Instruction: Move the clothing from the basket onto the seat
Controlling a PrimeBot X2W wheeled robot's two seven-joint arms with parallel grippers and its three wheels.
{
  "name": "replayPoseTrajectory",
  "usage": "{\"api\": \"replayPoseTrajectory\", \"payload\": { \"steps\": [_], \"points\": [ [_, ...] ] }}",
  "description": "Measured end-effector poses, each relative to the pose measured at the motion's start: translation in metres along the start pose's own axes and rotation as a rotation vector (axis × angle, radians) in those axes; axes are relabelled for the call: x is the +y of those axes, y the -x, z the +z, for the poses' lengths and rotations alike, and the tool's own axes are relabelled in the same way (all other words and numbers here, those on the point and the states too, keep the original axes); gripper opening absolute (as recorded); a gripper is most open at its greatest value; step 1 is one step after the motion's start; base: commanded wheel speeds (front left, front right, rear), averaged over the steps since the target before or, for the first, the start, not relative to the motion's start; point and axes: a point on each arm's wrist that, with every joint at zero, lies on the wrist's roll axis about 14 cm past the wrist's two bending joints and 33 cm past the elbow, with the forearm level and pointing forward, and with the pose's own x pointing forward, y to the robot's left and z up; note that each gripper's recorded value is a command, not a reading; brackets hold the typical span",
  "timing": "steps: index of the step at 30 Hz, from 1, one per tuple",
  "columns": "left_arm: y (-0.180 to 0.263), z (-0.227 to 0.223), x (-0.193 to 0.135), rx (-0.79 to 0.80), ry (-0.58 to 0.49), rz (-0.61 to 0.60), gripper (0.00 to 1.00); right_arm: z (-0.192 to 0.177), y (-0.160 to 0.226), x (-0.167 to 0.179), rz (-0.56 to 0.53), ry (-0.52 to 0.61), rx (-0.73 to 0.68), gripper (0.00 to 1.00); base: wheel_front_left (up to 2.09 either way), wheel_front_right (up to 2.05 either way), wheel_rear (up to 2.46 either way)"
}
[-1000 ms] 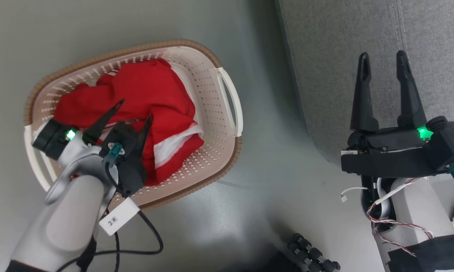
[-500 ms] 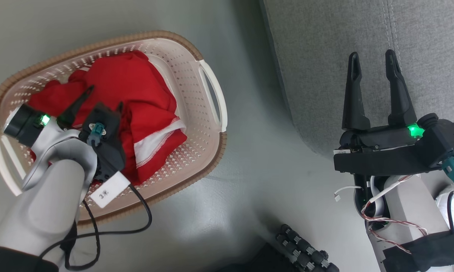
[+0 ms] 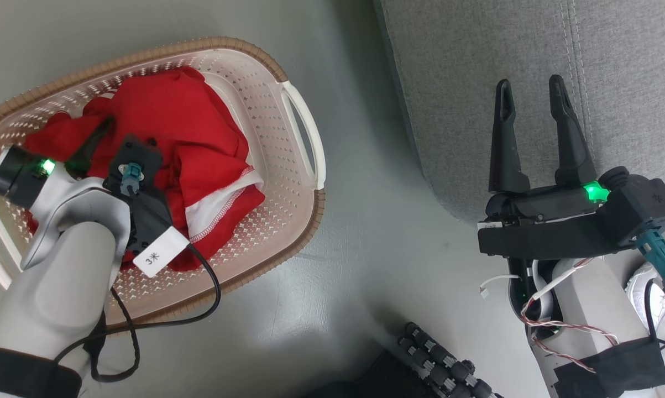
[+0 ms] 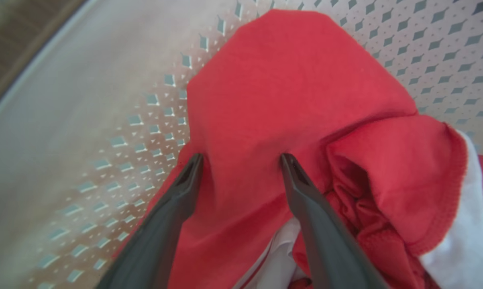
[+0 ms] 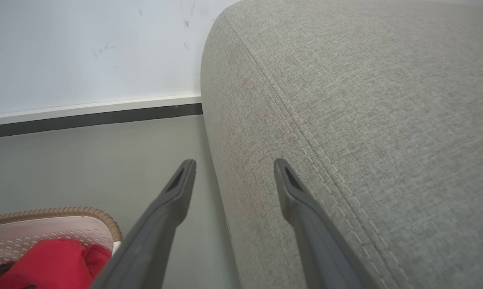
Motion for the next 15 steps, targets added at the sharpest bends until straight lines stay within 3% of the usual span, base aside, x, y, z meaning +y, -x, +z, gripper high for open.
{"api": "replayPoseTrajectory", "payload": {
  "steps": [1, 2, 3, 4, 5, 6, 7, 15],
  "points": [
    [0.000, -0.002, -0.001, 0.007, 0.001, -0.002, 1.00, 0.000, 0.000, 0.000, 0.001, -0.002, 0.000, 1.00, 0.00, 0.00, 0.00],
    [0.000, -0.002, -0.002, 0.009, 0.003, -0.003, 0.88, 0.001, -0.001, 0.001, 0.001, -0.001, -0.003, 1.00, 0.00, 0.00, 0.00],
    [0.000, -0.002, -0.003, 0.009, 0.004, -0.004, 0.59, 0.002, -0.003, 0.002, 0.004, -0.001, -0.008, 1.00, 0.00, 0.00, 0.00],
    [-0.001, -0.002, -0.005, 0.009, 0.006, -0.005, 0.40, 0.004, -0.005, 0.003, 0.009, -0.001, -0.015, 1.00, 0.00, 0.00, 0.00],
    [-0.001, -0.001, -0.007, 0.008, 0.008, -0.007, 0.31, 0.006, -0.006, 0.005, 0.013, -0.002, -0.023, 1.00, 0.00, 0.00, 0.00],
    [-0.001, 0.000, -0.010, 0.007, 0.011, -0.012, 0.05, 0.008, -0.006, 0.005, 0.015, -0.003, -0.026, 1.00, 0.00, 0.00, 0.00],
    [0.000, 0.001, -0.013, 0.003, 0.015, -0.018, 0.00, 0.008, -0.007, 0.006, 0.017, -0.004, -0.028, 1.00, 0.00, 0.00, 0.00],
    [0.007, 0.026, -0.021, -0.063, 0.036, -0.022, 0.00, 0.024, -0.012, 0.016, 0.042, -0.008, -0.076, 1.00, 0.00, 0.00, 0.00]
  ]
}}
